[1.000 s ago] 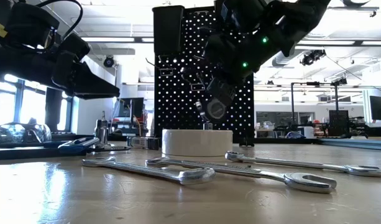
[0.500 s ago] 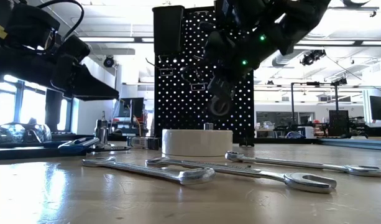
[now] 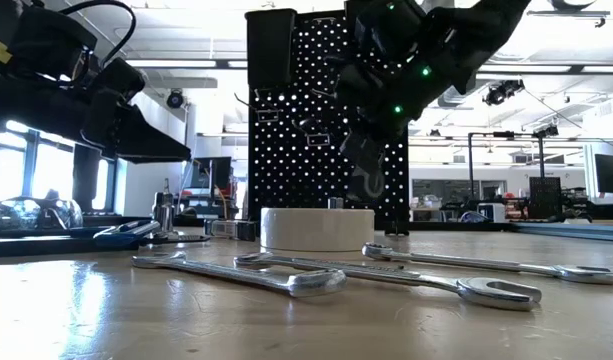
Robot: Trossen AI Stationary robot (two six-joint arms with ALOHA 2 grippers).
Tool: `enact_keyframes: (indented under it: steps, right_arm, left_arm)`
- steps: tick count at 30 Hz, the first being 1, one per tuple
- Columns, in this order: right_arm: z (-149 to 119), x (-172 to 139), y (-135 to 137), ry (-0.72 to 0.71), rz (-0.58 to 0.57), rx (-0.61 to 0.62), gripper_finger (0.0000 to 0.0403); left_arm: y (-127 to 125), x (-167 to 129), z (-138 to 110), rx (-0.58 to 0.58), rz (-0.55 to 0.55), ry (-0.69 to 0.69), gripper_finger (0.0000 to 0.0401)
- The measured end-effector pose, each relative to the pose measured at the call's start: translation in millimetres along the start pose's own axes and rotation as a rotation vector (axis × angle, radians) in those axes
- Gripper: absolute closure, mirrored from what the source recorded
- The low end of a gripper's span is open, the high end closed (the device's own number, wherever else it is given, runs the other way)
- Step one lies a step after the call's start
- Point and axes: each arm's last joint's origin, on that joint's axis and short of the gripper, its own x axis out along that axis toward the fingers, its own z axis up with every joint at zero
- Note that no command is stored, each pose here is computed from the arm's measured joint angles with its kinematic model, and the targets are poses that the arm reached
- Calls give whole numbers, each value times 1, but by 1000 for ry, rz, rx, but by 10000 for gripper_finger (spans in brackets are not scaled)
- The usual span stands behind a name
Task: Hang tools onto peg board
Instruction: Hang the gray measuring tape on the peg board
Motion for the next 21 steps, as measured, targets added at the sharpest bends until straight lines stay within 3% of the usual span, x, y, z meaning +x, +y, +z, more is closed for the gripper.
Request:
enact_keyframes:
  steps: [21]
  right_arm:
    - [-2,7,25,-39,29,47,403]
  left_arm:
    - [0,0,0,1,0,3,181]
